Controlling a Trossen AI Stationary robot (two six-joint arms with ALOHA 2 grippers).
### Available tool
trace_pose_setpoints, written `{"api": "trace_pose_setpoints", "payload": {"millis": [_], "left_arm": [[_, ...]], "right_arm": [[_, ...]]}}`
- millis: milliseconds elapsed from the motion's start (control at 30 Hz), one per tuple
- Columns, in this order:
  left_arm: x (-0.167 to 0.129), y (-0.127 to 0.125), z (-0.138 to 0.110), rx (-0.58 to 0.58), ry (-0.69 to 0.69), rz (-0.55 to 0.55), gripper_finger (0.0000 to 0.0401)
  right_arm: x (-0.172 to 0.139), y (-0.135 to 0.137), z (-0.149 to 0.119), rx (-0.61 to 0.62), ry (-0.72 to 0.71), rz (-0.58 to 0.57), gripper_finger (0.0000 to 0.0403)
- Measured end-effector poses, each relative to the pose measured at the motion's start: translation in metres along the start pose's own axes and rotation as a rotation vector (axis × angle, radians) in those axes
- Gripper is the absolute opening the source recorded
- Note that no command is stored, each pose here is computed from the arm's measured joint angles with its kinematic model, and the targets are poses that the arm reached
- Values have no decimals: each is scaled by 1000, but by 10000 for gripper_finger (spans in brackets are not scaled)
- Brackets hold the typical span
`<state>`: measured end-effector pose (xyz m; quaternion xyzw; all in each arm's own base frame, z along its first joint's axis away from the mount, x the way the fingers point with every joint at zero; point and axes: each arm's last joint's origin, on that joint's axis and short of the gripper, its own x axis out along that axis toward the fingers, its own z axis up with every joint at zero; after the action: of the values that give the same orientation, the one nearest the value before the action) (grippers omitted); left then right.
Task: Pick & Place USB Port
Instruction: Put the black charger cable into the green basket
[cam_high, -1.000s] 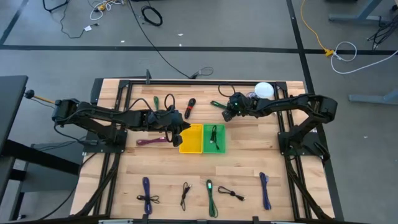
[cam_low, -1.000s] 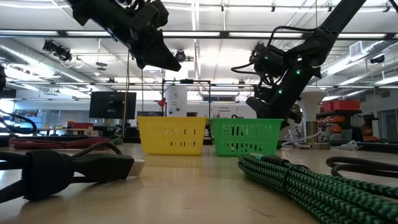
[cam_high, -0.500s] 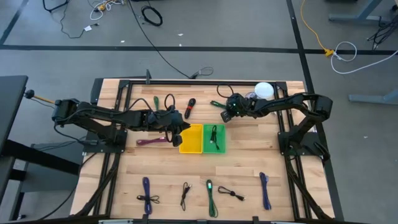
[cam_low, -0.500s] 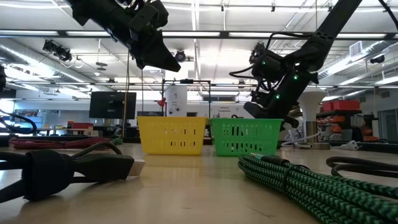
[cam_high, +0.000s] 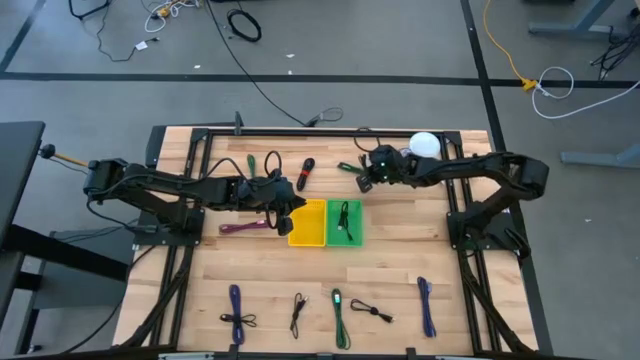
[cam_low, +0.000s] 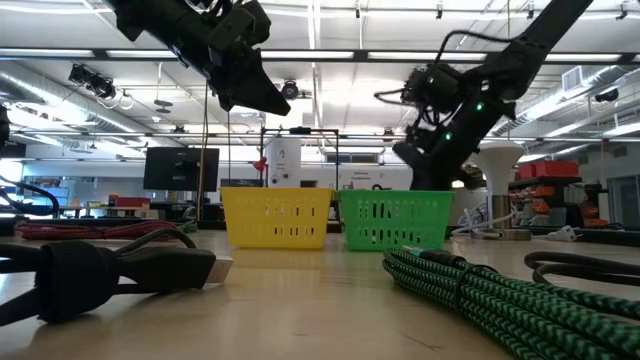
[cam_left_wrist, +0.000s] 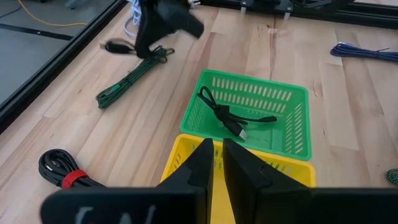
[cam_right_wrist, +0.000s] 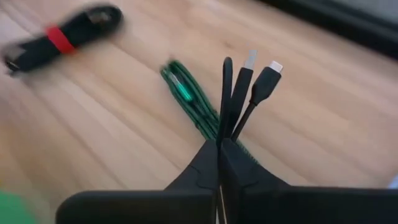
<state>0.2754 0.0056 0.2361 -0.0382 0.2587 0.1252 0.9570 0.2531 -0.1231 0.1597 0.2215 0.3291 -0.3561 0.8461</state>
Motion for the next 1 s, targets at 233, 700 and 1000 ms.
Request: {"api": "trace_pose_setpoints", "payload": {"millis": [233,700,1000], "left_arm": [[0,0,0,-1,-1,3,39],[0,1,0,-1,-6,37,39],[0,1,0,-2,-6,37,39]], "right_arm": [[-42,30,-1,-74,-26,193,0],[-99,118,-60,-156,-116,376,0],[-91,130,-77,-119,-150,300,0]]}}
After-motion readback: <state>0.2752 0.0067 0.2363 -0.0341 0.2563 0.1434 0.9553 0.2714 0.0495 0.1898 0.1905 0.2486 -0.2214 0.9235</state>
